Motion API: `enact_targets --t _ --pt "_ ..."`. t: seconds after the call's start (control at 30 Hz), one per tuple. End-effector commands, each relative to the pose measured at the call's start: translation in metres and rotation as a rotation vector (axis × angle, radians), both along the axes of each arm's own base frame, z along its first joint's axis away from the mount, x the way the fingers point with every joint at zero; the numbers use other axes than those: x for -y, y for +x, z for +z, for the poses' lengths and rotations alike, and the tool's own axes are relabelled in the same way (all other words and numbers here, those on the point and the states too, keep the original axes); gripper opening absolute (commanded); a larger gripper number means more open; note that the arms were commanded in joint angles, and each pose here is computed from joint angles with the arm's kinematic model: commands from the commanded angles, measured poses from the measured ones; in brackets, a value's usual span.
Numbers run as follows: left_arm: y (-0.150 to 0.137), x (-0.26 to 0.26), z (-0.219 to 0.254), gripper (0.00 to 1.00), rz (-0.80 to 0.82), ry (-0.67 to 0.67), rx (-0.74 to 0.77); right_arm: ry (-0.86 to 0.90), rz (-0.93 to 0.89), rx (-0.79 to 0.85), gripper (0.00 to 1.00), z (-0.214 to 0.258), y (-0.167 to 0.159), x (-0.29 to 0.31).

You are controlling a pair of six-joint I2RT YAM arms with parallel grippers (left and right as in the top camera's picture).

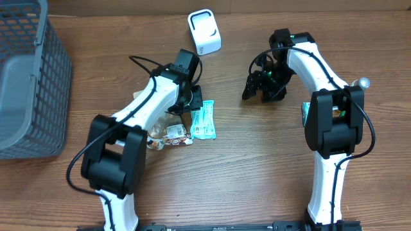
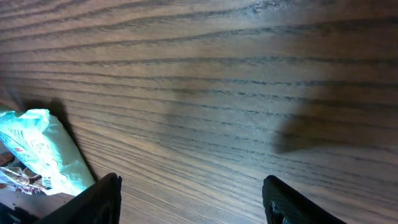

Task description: Scan the item barcode

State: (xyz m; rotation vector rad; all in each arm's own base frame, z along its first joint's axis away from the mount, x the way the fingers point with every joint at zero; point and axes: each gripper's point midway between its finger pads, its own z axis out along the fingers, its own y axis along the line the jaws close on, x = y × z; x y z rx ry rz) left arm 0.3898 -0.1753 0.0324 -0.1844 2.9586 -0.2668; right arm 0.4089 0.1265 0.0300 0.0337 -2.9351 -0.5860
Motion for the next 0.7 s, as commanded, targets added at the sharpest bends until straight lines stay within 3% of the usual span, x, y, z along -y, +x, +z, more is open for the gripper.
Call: enact_targets --t 0.0,0.17,0.27,0.4,0.57,0.67 --pt "-0.011 0.022 -0.023 0.33 -0.049 -0.093 -0.079 0.016 0.010 0.060 0.70 0.018 0.009 -0.004" --pt "-0.024 0.070 -0.015 0.29 -0.224 -0.349 -0.116 0.034 0.008 0.053 0.70 0.019 0.008 -0.007" --pt "-0.029 0.089 -0.006 0.29 -0.314 -0.435 -0.099 0.086 -0.003 0.042 0.69 0.023 0.007 -0.012" --pt "-0.028 0.101 -0.002 0.31 -0.374 -0.456 -0.063 0.094 -0.027 0.036 0.69 0.024 0.009 -0.003" --pt "-0.006 0.105 0.025 0.37 -0.383 -0.473 0.012 0.105 -0.055 0.002 0.70 0.026 0.004 0.006" --pt "0.004 0.100 0.044 0.35 -0.380 -0.460 0.021 0.195 -0.072 -0.021 0.69 0.035 0.002 -0.003"
